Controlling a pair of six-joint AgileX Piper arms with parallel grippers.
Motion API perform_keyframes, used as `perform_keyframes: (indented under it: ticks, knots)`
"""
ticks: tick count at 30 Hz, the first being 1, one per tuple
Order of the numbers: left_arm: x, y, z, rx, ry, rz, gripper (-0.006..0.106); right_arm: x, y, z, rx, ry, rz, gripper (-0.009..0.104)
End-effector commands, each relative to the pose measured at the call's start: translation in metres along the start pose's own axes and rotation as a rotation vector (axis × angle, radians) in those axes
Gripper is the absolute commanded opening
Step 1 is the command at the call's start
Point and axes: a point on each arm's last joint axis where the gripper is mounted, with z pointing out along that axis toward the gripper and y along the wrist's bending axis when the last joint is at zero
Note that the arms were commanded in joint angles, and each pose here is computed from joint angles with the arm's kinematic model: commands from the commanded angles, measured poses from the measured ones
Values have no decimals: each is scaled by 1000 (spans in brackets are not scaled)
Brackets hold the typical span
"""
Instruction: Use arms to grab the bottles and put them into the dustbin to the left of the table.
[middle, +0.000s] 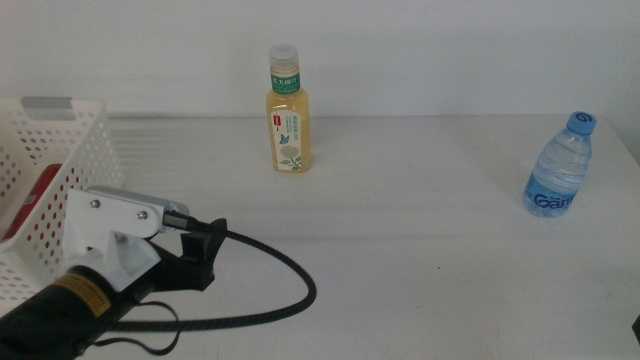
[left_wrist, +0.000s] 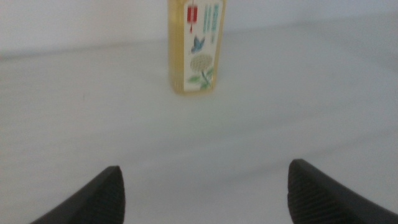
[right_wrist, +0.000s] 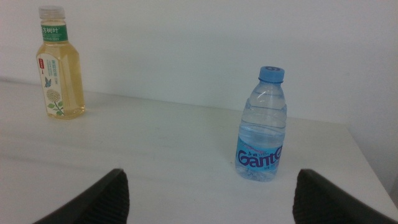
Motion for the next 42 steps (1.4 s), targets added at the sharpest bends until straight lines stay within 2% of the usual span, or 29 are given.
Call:
perform_keyframes:
  ticks: [1, 6, 20, 30, 42]
  knots:
    - [-19, -1, 9, 13, -189, -20, 83, -11, -1, -3, 11, -110, -17, 72]
    - [-19, 2, 35, -10, -201, -2, 90, -11, -1, -3, 11, -110, -17, 72]
    - [-45, -6, 119, 44, -246, 33, 90, -11, -1, -3, 11, -110, -17, 72]
    - [-56, -18, 174, -69, -271, -14, 89, -11, -1, -3, 11, -110, -17, 72]
    - [-59, -20, 219, -64, -282, -23, 89, -11, -1, -3, 11, -110, -17, 72]
